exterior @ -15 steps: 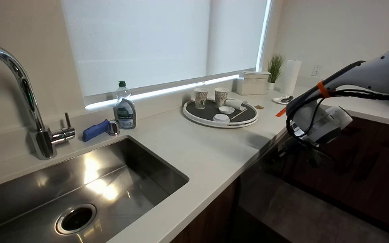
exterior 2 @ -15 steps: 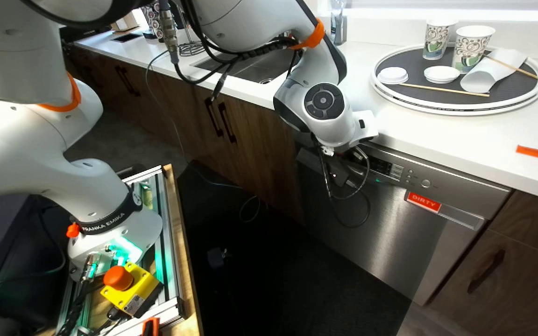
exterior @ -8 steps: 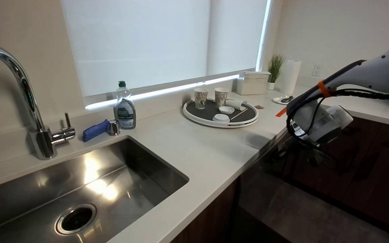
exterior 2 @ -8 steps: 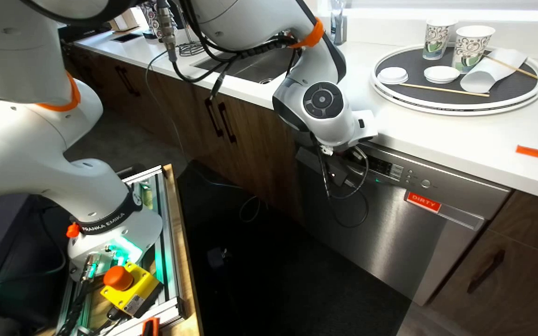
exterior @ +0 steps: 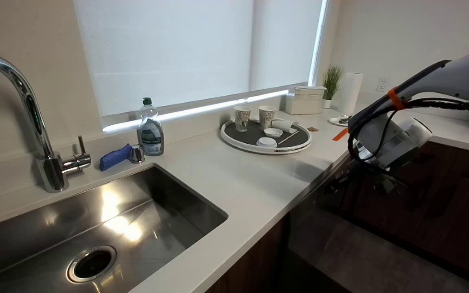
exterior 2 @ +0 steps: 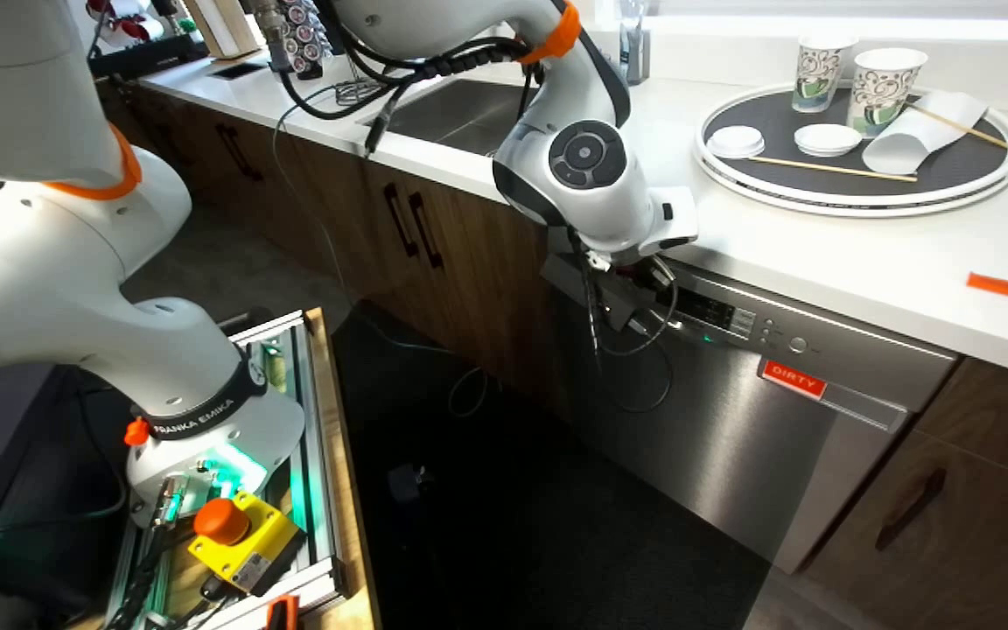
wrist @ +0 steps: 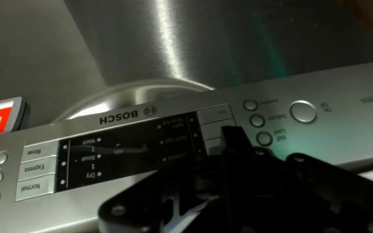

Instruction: Press the button on the oven

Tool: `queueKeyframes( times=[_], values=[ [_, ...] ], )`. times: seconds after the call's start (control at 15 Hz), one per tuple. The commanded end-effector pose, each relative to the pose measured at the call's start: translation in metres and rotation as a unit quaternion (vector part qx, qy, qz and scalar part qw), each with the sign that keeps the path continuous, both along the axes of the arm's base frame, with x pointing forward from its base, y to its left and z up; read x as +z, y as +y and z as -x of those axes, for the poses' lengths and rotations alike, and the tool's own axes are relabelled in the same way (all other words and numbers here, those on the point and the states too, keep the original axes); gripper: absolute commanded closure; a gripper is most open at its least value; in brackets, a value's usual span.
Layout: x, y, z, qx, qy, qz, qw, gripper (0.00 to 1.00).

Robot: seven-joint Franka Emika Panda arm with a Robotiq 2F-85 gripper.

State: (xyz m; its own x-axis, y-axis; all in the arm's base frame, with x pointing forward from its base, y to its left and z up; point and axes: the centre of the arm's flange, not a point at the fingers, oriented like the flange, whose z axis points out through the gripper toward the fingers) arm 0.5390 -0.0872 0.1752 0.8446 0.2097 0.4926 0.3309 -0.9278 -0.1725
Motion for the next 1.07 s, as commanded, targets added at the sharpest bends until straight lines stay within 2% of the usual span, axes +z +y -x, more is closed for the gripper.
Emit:
queueKeyframes(
  times=[0.0, 0.47, 0.53, 0.67, 1.0],
  values=[
    [0.009, 0.006, 0.013, -0.011, 0.051, -0.002, 0.9986, 1.0],
    [0.003, 0.011, 0.034, -0.029, 0.112, 0.011, 0.9932, 1.0],
    [0.004, 0.012, 0.036, -0.031, 0.117, 0.016, 0.9925, 0.74],
    [0.007, 0.015, 0.041, -0.035, 0.125, 0.025, 0.9912, 0.67],
    [0.016, 0.028, 0.055, -0.041, 0.137, 0.049, 0.9884, 0.29]
  ],
)
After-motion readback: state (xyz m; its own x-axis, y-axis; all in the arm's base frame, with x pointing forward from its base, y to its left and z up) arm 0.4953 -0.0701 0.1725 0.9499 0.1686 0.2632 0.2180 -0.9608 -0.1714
